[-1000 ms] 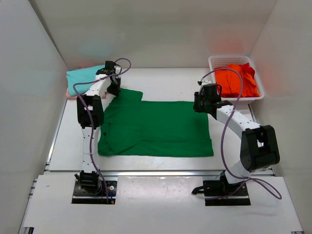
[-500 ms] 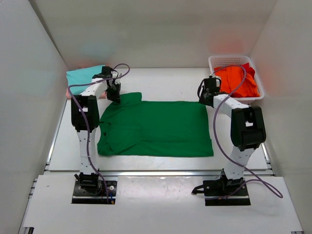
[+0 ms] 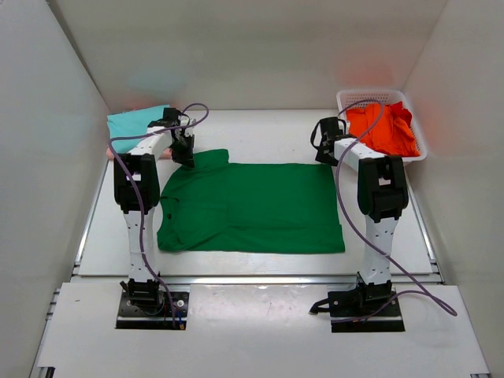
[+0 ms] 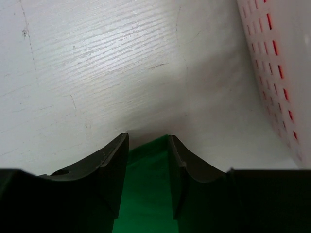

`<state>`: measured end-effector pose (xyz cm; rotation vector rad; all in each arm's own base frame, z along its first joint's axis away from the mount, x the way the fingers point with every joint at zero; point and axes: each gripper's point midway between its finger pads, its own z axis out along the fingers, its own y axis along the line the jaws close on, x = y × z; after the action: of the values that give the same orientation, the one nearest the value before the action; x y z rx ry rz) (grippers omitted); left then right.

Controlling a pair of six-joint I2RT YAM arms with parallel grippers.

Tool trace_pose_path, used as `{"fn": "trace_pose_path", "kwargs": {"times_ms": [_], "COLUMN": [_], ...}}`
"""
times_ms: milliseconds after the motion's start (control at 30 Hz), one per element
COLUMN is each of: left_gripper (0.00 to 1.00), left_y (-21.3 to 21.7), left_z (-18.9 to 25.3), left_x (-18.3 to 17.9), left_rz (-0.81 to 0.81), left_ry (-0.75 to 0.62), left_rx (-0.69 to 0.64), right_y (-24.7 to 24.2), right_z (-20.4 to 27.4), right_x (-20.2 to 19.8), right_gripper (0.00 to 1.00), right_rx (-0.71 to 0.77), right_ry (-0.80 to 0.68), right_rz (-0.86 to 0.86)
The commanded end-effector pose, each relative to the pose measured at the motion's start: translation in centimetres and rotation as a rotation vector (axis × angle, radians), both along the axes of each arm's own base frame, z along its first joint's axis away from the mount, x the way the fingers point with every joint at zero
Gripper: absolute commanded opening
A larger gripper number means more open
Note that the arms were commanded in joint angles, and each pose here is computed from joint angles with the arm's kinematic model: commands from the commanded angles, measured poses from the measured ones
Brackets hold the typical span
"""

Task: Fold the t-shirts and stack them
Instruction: Grap the side of the flattened tshirt furthest away from the robot with both arms

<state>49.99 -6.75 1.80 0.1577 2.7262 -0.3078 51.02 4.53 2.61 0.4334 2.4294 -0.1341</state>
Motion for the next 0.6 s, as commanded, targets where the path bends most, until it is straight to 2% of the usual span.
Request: {"fn": "trace_pose_path", "kwargs": {"times_ms": [0, 267, 333, 367, 400, 567], "left_gripper": [0.00, 0.00, 0.00, 0.00, 0.00, 0.00], "left_y": [0.1, 0.4, 0.6, 0.7, 0.6, 0.5], "left_z": [2.8, 3.4, 3.8, 3.9, 4.0, 5.3], "left_x": [1.0, 1.0, 1.3, 1.2, 1.3, 2.2], "left_rz": [-0.005, 0.005, 0.011, 0.012, 0.012, 0.009], "left_ry": [-0.069, -0.075, -0.089, -0.090, -0.093, -0.125], "left_rx": [-0.020, -0.009, -0.012, -0.010, -0.012, -0.010], "right_y": [-0.7, -0.6, 0.0, -0.6, -0.4, 0.4], "right_z": [0.5, 0.2, -0.1, -0.2, -0.3, 1.4], "right_x": [-0.4, -1.3, -1.6, -1.5, -1.6, -0.4], "right_gripper": [0.36, 0.37, 0.27, 0.10, 0.00, 0.00], "right_rx": [-0.053, -0.039, -0.021, -0.009, -0.003, 0.001], "right_ry": [0.021, 0.059, 0.064, 0.069, 0.073, 0.024], "right_rz": [-0.036, -0.038, -0.020, -0.030, -0.021, 0.026]}}
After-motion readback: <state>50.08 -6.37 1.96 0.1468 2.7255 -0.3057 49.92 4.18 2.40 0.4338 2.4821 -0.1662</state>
